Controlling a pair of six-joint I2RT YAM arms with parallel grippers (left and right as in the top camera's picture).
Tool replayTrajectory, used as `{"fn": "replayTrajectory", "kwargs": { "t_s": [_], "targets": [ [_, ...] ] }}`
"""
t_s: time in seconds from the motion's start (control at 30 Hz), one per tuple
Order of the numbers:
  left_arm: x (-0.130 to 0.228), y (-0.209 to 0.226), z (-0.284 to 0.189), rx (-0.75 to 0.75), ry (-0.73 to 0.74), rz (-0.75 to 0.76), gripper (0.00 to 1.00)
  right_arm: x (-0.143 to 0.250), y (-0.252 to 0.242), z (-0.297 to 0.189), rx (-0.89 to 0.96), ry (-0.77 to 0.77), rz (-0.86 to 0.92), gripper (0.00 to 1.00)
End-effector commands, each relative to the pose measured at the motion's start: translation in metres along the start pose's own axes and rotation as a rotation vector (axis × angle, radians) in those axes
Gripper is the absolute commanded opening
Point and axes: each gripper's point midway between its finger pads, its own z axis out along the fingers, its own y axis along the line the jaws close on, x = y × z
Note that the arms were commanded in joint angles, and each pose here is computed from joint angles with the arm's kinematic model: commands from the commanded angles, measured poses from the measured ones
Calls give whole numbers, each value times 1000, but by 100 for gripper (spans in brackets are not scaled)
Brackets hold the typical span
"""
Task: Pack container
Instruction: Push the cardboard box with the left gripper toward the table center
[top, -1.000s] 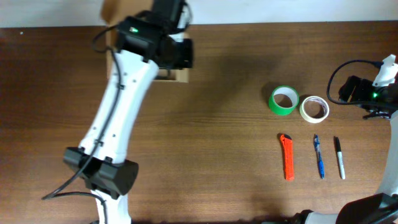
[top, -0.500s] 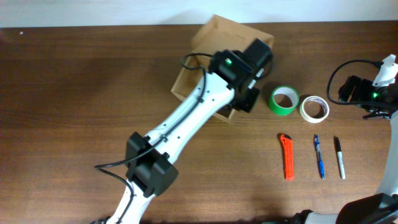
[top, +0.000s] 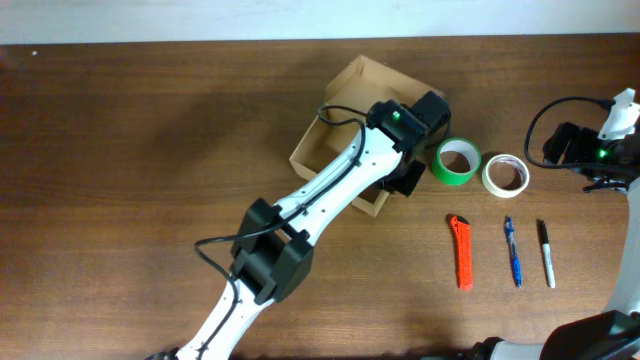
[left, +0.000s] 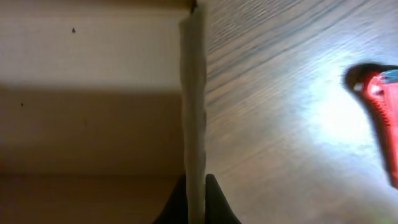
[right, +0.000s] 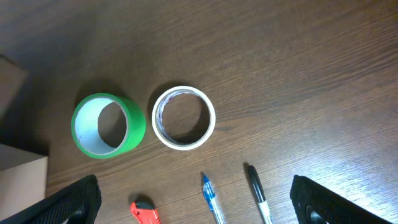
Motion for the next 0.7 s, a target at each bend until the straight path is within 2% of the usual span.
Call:
{"fn": "replayTrajectory", "kwargs": {
  "t_s": [0.0,0.2,0.27,0.4,0.43,0.57,0.67],
  "targets": [
    [0,1,11,-2,16,-19,2,-6,2,-3,-14,-13,5,99],
    [6,1,28,-4,61,-4,2,-5,2,-3,-14,-9,5,99],
    [9,2,31,-8,77,-4,5,-5,2,-3,-14,-9,5,99],
    [7,2,25,-8,69,12,50,-5,2,-3,-14,-9,5,99],
    [5,3,23,-13,62,13,57,-5,2,-3,-14,-9,5,99],
    [-5,10,-4,-55,14,27,75,-5,2,-3,-14,-10,5,99],
    [-14,19,-41,-87,-47,22,78,-5,2,-3,-13,-10,5,99]
  ]
}}
